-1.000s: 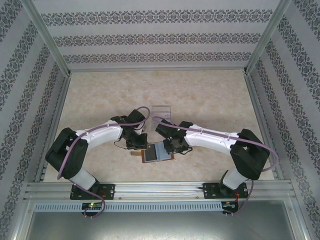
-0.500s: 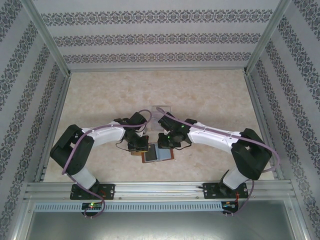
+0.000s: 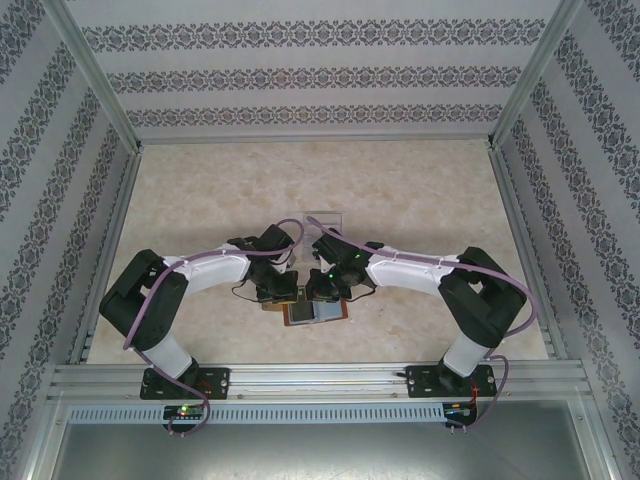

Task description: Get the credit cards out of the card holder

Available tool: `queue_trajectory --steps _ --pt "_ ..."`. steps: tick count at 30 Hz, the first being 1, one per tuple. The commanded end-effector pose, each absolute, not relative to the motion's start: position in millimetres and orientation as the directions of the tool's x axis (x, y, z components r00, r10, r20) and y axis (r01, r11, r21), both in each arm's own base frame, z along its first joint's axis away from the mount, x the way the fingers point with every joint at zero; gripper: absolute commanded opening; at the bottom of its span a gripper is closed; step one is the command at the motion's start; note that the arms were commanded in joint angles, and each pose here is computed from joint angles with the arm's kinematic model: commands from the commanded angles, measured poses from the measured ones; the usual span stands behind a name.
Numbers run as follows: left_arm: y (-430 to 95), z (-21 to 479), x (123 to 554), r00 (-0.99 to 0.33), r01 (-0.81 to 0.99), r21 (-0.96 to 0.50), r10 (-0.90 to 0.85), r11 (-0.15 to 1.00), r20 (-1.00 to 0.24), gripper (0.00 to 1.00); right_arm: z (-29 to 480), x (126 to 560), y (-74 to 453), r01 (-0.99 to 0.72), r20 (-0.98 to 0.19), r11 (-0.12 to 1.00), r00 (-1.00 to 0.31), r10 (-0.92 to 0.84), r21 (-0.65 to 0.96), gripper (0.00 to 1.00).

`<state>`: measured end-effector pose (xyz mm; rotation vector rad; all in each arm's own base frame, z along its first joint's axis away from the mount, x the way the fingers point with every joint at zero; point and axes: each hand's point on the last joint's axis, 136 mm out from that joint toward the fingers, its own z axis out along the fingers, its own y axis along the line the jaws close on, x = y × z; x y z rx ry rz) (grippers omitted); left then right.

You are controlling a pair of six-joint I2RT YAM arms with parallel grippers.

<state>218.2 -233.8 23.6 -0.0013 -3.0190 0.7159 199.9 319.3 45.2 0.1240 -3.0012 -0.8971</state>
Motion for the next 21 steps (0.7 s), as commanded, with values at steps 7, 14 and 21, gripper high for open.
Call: queue_trajectory --steps 7,14,21 --pt "-217.7 13.4 206.1 -0.998 -0.012 -0.374 0.009 0.927 0.055 0.03 30.2 203.4 321.7 -0.045 0.015 0.833 -0.998 -0.064 0.552 0.17" --pt "-217.6 14.6 206.0 -0.998 -0.005 -0.370 0.018 0.929 0.057 0.03 28.5 204.8 324.5 -0.046 0.012 0.827 -0.998 -0.064 0.560 0.14" --pt "-216.2 13.8 205.2 -0.998 -0.004 -0.363 0.020 0.932 0.061 0.03 14.7 204.1 318.1 -0.036 0.031 0.856 -0.998 -0.061 0.515 0.18"
